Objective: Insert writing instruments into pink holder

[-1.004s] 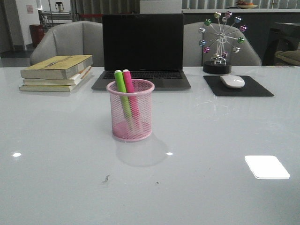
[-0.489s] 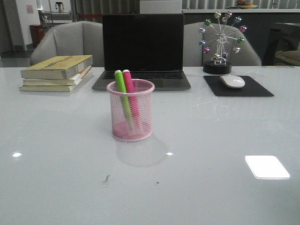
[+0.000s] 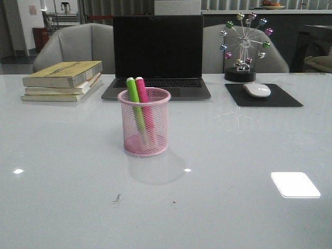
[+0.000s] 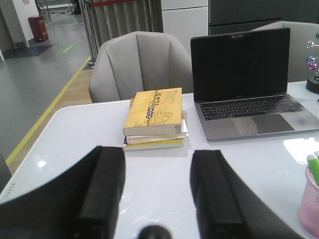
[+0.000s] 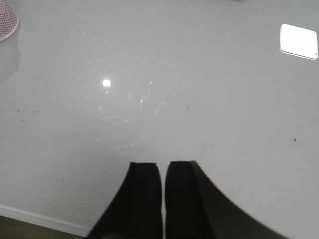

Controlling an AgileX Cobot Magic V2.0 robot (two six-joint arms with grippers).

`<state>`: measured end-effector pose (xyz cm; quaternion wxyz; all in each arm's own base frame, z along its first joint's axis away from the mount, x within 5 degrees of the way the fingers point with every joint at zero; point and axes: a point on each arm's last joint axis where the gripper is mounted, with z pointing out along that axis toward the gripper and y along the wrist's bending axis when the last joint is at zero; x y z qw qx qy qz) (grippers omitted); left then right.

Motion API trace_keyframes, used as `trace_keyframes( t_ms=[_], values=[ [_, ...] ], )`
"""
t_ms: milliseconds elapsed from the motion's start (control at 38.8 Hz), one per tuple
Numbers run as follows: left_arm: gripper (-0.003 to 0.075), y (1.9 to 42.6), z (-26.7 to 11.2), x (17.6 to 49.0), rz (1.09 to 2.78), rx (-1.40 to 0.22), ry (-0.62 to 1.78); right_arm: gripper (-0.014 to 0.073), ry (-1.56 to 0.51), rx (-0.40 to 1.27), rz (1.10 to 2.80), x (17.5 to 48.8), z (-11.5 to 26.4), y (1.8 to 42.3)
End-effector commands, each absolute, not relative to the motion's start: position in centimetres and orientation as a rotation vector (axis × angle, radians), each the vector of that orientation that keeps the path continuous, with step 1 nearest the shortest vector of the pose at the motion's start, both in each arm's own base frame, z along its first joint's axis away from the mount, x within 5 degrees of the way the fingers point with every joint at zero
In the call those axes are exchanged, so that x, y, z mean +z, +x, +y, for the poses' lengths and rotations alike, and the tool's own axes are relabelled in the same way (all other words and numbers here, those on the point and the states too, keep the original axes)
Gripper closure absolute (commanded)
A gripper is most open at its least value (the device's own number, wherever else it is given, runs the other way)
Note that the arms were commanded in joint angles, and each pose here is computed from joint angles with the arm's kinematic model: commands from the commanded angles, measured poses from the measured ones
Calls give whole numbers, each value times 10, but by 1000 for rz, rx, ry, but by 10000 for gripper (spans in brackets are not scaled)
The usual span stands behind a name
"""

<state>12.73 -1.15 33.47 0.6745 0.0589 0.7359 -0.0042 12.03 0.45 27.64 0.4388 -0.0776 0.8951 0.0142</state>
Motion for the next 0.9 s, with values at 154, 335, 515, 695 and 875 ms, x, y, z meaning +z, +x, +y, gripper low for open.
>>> trace_keyframes(
  t_ms=[154,335,515,695,875],
  values=[
    [337,126,-12,352,1543,-26,120,545,-165,9,2132,290,2,124],
    [337,126,-12,352,1543,-26,120,545,-165,10,2133,290,2,124],
    [337,126,-12,352,1543,-26,120,545,-167,12,2140,290,3,124],
    [337,126,-12,352,1543,-26,120,545,-167,12,2140,290,3,124],
    [337,126,-12,352,1543,-26,120,545,-162,6,2122,291,2,125]
  ],
)
